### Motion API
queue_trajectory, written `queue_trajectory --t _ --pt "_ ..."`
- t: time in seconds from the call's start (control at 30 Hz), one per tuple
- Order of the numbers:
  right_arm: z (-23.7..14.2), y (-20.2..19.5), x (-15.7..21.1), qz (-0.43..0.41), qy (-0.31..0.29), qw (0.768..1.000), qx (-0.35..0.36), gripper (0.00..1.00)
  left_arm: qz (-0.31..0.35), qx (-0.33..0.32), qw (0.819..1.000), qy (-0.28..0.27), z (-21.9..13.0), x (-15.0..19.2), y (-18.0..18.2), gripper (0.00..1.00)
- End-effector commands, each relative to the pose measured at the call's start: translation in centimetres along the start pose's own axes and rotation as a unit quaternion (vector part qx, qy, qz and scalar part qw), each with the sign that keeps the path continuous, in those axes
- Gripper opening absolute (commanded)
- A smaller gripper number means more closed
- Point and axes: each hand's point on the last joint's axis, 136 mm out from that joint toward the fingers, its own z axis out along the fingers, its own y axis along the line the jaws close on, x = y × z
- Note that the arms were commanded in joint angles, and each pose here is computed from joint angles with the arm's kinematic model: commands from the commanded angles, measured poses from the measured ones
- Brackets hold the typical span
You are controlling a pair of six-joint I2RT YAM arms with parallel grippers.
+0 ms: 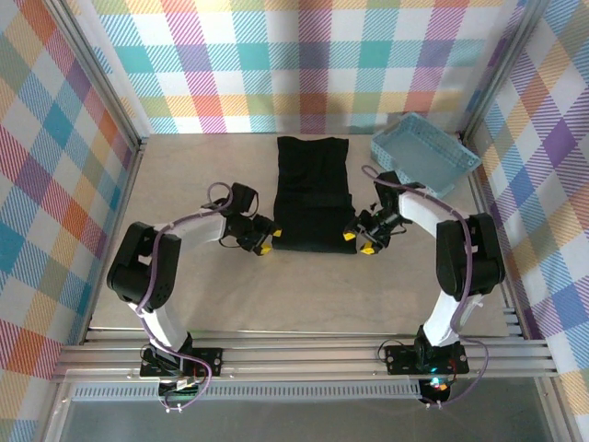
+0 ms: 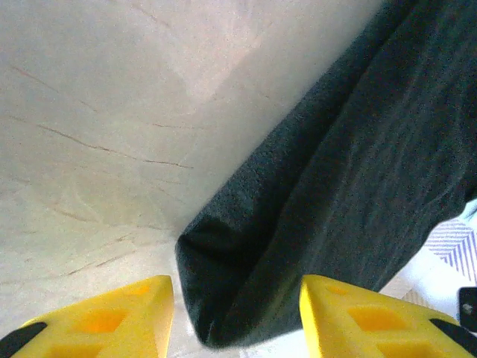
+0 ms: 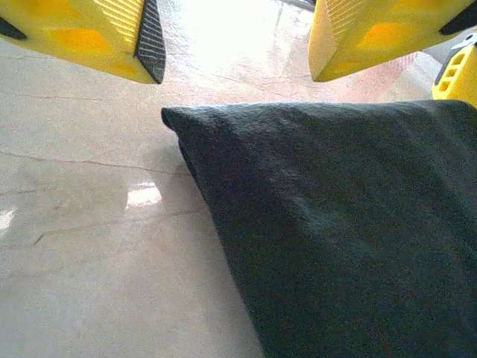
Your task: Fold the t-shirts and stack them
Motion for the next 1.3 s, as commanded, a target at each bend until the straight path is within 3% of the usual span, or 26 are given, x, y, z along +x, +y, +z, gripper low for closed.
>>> queue_trajectory --t 0.0,0.2,0.47,0.63,0.73,0.8,1.1,1.27 --pt "1.0 1.2 -0.5 0.006 0.010 0.999 -0.031 0.55 -0.028 0.039 0.999 0.007 1.0 0.0 -1.8 0.48" --pt "2.6 -0.5 -0.3 0.029 0.026 0.999 -0.007 0.55 -0.031 0.027 0.999 0.022 2.5 0.3 -1.7 0.45" --pt "3.3 -0.2 -0.9 0.035 0.029 0.999 -0.011 0.54 -0.018 0.000 1.000 0.022 3.3 0.7 -1.0 0.32" --pt "3.7 0.4 -2.0 0.038 0.019 0.999 -0.015 0.31 0.004 -0.040 0.999 0.014 3.1 0.6 0.3 0.06" --pt "2.5 1.0 -2.5 0.021 -0.003 1.000 -0.016 0.08 0.011 -0.043 0.999 0.012 2.9 0.7 0.8 0.00" --pt "1.4 1.5 -2.5 0.004 -0.017 1.000 -0.017 0.00 0.023 -0.038 0.999 0.012 2.7 0.8 0.8 0.00" --pt "-2.0 1.6 3.4 -0.060 -0.011 0.998 -0.036 0.00 0.158 -0.008 0.987 0.029 -1.6 4.6 -0.7 0.00" --pt "-2.5 -0.2 9.1 -0.061 0.036 0.997 -0.035 0.00 0.187 -0.025 0.978 0.092 -3.7 9.4 2.4 0.00"
